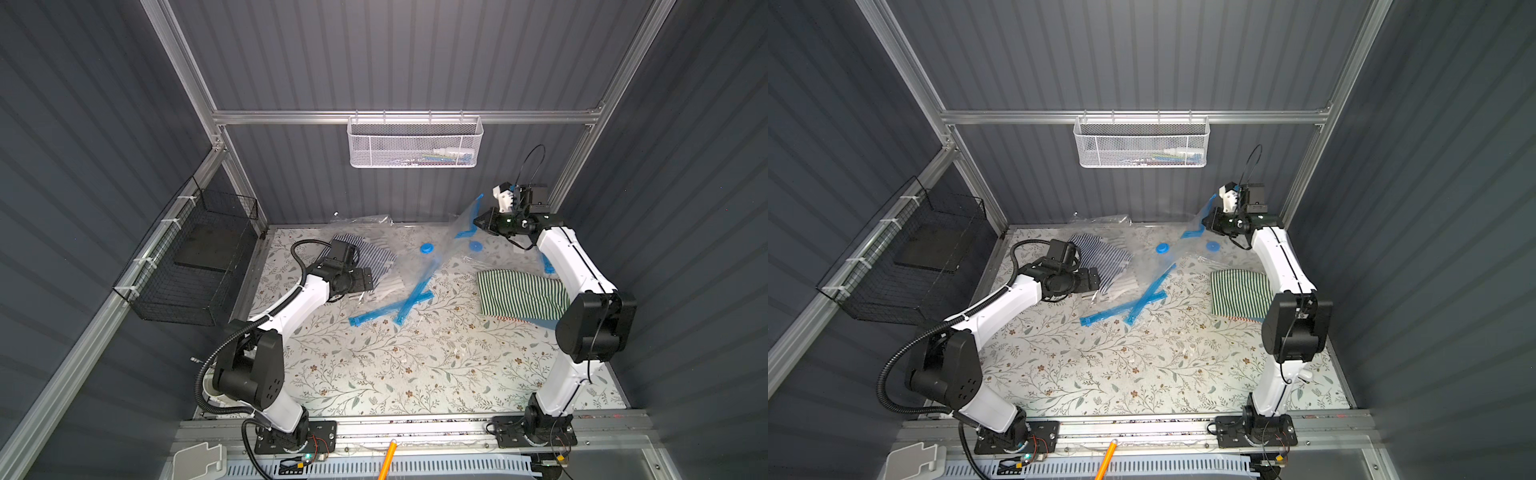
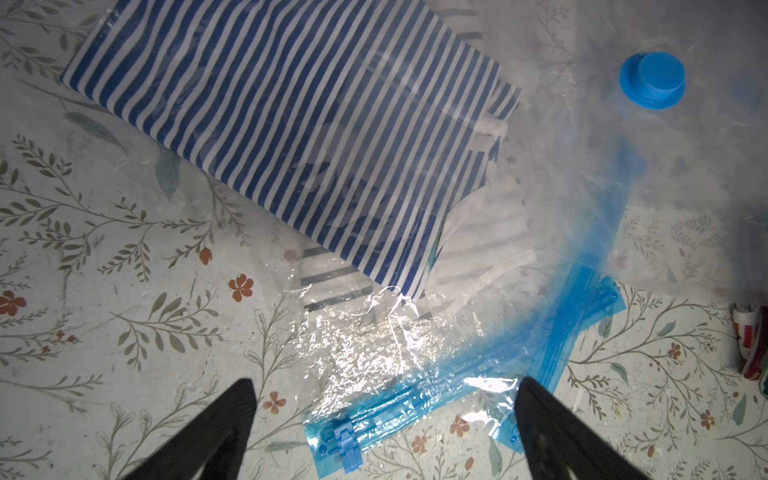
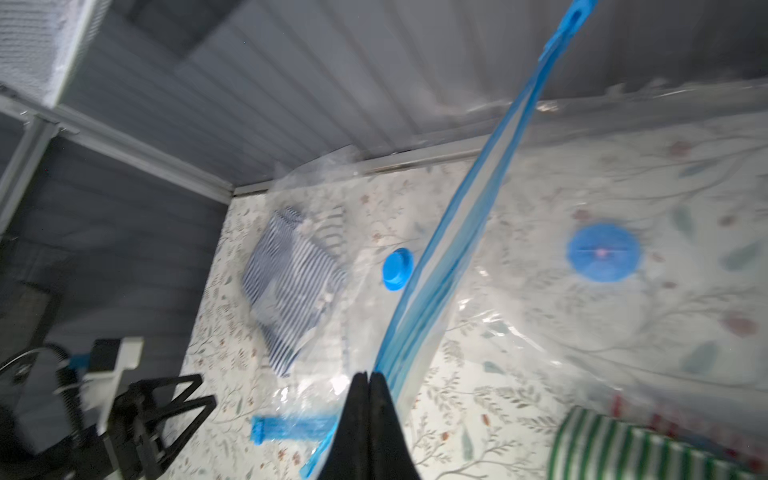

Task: Take the tank top out of the vacuum bag
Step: Place the vacuum bag inside the vacuum bag.

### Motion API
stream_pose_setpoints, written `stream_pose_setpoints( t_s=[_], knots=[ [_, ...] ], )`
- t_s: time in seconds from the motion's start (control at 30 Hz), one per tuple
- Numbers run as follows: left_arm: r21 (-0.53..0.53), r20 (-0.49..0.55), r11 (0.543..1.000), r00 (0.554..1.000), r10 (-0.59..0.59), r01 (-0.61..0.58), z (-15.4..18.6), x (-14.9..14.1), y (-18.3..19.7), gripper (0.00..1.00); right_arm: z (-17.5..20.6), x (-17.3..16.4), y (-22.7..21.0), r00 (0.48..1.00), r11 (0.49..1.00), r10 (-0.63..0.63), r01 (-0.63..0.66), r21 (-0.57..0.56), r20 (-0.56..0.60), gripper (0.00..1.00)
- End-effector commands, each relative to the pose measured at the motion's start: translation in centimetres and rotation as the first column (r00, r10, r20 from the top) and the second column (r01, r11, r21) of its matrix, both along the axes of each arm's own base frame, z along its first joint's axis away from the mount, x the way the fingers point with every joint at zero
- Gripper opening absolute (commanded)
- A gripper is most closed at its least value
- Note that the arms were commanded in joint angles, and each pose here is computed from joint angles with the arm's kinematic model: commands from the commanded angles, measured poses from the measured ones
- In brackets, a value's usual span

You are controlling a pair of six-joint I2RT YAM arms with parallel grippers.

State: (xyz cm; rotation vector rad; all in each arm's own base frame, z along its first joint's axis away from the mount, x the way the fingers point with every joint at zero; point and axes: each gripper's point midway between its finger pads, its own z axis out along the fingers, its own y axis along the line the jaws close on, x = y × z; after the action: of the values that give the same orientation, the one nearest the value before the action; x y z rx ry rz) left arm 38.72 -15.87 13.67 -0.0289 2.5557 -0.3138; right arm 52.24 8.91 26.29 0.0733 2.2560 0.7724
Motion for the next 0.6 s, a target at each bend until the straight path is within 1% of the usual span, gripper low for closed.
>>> stream_pose_setpoints(
  t_s=[0.0, 0.13, 0.2, 0.37, 0.47, 0.5, 0.57],
  knots=[
    [0.006, -0.002, 1.0, 1.0, -0.006, 0.006, 0.0, -0.2, 0.0, 0.99, 1.0, 2.0, -4.1, 0.995, 0.995, -0.088, 0.09, -0.048, 0.04, 0.0],
    [0.007, -0.004, 1.0, 1.0, -0.005, 0.005, -0.2, -0.2, 0.0, 0.99, 0.8, 4.4, -9.6, 0.98, 0.98, -0.197, 0.198, -0.014, 0.037, 0.0],
    [0.007, -0.015, 1.0, 1.0, -0.009, 0.009, -0.5, -0.2, -0.1, 0.99, 0.9, 5.3, -12.0, 0.97, 0.971, -0.239, 0.24, -0.016, 0.044, 0.0],
    [0.01, -0.028, 1.0, 1.0, -0.011, 0.011, -0.9, -0.1, -0.2, 0.99, 1.1, 6.5, -16.9, 0.937, 0.938, -0.345, 0.347, -0.027, 0.045, 0.0],
    [0.012, -0.029, 1.0, 0.999, -0.012, 0.013, -1.1, 0.0, -0.2, 0.99, 0.1, 6.6, -20.0, 0.891, 0.89, -0.454, 0.454, -0.044, 0.001, 0.0],
    [0.011, -0.027, 1.0, 1.0, -0.012, 0.012, -1.1, 0.1, -0.2, 0.99, -0.4, 6.3, -21.7, 0.849, 0.846, -0.528, 0.524, -0.097, -0.012, 0.0],
    [0.012, -0.031, 1.0, 0.999, -0.014, 0.015, -1.3, 0.2, -0.3, 0.99, -0.5, 6.1, -22.6, 0.826, 0.819, -0.563, 0.557, -0.14, -0.01, 0.0]
  ],
)
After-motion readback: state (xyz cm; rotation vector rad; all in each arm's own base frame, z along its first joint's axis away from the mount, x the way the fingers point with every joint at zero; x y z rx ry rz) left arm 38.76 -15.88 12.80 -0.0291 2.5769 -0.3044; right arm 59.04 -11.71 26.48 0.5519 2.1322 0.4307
